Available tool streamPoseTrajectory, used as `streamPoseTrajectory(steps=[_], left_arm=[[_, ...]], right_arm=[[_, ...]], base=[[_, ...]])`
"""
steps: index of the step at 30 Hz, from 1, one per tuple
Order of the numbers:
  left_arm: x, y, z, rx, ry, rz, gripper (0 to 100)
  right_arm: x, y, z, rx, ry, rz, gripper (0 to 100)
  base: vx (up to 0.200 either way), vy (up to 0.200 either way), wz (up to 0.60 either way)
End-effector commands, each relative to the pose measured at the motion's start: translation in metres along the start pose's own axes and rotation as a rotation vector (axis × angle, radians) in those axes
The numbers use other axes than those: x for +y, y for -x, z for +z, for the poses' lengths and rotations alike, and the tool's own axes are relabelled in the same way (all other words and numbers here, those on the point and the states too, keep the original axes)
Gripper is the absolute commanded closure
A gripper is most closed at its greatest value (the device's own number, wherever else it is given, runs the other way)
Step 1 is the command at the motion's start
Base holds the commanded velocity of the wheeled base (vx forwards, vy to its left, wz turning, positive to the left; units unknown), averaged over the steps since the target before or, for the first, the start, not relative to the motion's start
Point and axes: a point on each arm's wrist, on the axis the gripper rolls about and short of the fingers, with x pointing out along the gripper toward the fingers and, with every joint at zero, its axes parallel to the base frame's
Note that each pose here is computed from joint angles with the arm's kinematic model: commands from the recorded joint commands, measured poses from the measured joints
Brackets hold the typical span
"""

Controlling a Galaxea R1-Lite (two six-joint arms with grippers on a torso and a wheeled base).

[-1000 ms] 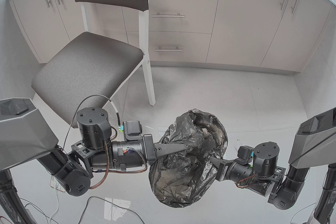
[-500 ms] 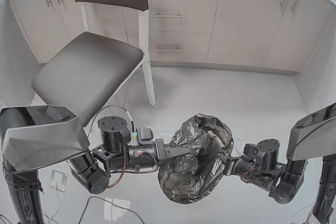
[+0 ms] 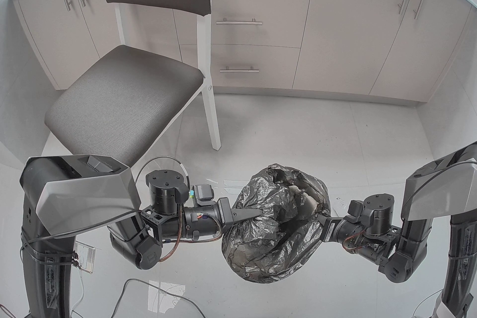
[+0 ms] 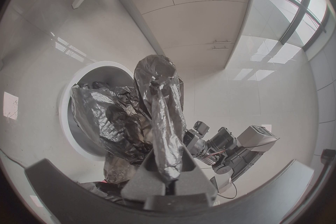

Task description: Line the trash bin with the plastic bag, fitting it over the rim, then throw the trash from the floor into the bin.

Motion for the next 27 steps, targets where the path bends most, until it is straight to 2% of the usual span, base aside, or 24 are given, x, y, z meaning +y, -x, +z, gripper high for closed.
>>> streamPoseTrajectory(steps=[1, 8, 11, 14, 16, 19, 20, 21, 27], left_arm=[[0.011, 0.003, 0.008, -0.028, 0.011, 0.020, 100], [0.031, 0.016, 0.034, -0.108, 0.009, 0.050, 100], [0.032, 0.017, 0.037, -0.109, 0.020, 0.065, 100], [0.035, 0.015, 0.034, -0.086, -0.013, 0.124, 100], [0.033, 0.008, 0.033, -0.112, -0.084, 0.223, 100], [0.028, 0.000, 0.036, -0.180, -0.134, 0.381, 100], [0.027, -0.001, 0.037, -0.188, -0.140, 0.403, 100], [0.023, -0.001, 0.039, -0.218, -0.159, 0.471, 100], [0.008, -0.010, 0.032, -0.253, -0.195, 0.563, 100]], right_arm=[[-0.006, -0.006, 0.001, -0.019, -0.005, -0.014, 100], [-0.007, -0.008, 0.001, -0.020, -0.005, -0.018, 100], [-0.007, -0.008, 0.001, -0.020, -0.005, -0.018, 100], [-0.007, -0.007, 0.001, -0.021, -0.004, -0.018, 100], [-0.006, -0.007, 0.001, -0.022, -0.004, -0.016, 100], [-0.006, -0.007, 0.001, -0.022, -0.002, -0.016, 100], [-0.006, -0.007, 0.001, -0.022, -0.002, -0.016, 100], [-0.006, -0.007, 0.001, -0.022, -0.002, -0.016, 100], [-0.005, -0.007, 0.001, -0.021, -0.001, -0.013, 100]], base=[[0.000, 0.000, 0.00], [0.000, 0.000, 0.00], [0.000, 0.000, 0.00], [0.000, 0.000, 0.00], [0.000, 0.000, 0.00], [0.000, 0.000, 0.00], [0.000, 0.000, 0.00], [0.000, 0.000, 0.00], [0.000, 0.000, 0.00]])
